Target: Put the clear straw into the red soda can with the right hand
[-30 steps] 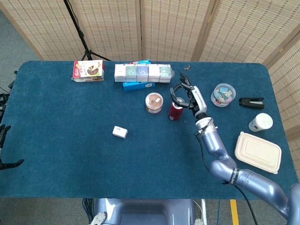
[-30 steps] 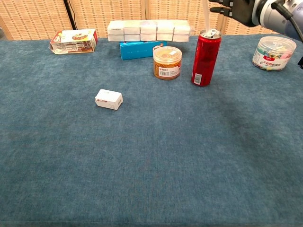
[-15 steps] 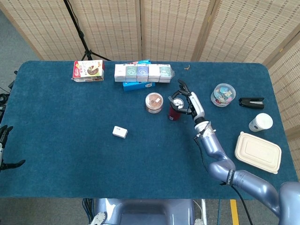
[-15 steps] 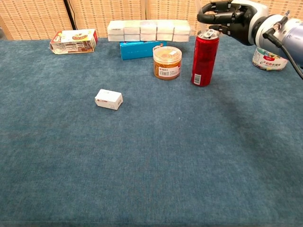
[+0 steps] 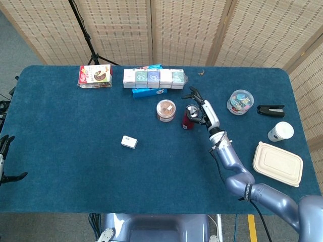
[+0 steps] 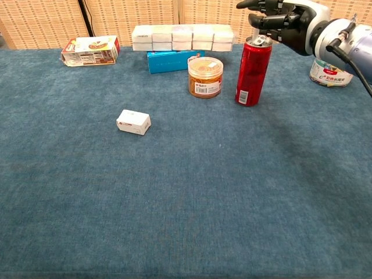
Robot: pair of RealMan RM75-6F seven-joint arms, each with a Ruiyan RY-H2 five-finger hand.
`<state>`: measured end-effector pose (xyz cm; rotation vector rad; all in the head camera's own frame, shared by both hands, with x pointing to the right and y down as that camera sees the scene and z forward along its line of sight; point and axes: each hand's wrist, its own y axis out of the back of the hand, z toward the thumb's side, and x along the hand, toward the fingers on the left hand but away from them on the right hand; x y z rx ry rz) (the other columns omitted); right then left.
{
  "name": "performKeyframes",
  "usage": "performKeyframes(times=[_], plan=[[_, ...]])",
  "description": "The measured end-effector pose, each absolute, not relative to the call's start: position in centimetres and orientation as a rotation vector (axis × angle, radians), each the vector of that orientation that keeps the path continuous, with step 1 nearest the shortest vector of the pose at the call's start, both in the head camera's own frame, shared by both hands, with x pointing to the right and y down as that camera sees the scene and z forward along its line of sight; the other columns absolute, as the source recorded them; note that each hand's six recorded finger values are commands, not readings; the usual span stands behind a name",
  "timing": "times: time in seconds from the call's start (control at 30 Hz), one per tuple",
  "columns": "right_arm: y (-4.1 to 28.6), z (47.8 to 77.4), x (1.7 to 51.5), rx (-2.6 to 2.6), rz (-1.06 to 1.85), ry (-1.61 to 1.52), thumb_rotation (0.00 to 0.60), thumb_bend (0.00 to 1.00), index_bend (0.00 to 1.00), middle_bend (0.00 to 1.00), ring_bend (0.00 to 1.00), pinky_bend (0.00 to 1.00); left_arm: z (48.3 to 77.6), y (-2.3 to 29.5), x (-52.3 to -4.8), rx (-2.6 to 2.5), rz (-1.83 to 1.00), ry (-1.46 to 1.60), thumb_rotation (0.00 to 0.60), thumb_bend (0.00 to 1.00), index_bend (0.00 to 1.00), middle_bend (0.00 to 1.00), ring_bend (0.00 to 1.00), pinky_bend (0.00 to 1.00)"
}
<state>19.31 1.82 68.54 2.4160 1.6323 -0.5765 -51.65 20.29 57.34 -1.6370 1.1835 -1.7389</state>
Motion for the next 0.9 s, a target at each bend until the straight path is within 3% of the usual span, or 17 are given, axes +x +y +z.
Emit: performKeyframes(times=[0.3,0.47,0.53,0.57,0.63,0.9], plan=[[1.4,67.5,19.7,2.417,-0.539,1.662,0.600,0.60,0.23,0.00,0.00,0.00,57.2,20.3,-51.6,-1.642,-1.735,1.184,0.600,0.02,0.00,0.00,0.00,0.00],[1.3,65.7,19.9,2.467,-0.512,1.687,0.600,0.58,0.17,0.00,0.00,0.00,57.0,20.3,-51.7,-1.636,-1.726,1.190,0.600,0.02,0.00,0.00,0.00,0.00],[1.4,64.7,20.2,2.530,-0.543,1.693,0.600,0.40,0.11,0.00,0.00,0.00,56.7,20.4,-51.8,-1.627,-1.719,1.197,0.600,0.01,0.00,0.00,0.00,0.00],[1.6,64.3,20.4,2.565,-0.572,1.696,0.600,0.23,0.06,0.00,0.00,0.00,56.5,20.4,-51.9,-1.624,-1.714,1.201,0.600,0.01,0.00,0.00,0.00,0.00],[2.0,63.4,21.2,2.655,-0.670,1.705,0.600,0.04,0.01,0.00,0.00,0.00,56.2,20.5,-52.0,-1.621,-1.702,1.210,0.600,0.01,0.00,0.00,0.00,0.00],[6.0,60.2,27.1,2.920,-1.283,1.798,0.600,0.00,0.00,0.00,0.00,0.00,55.1,21.1,-52.2,-1.629,-1.663,1.210,0.600,0.02,0.00,0.00,0.00,0.00]])
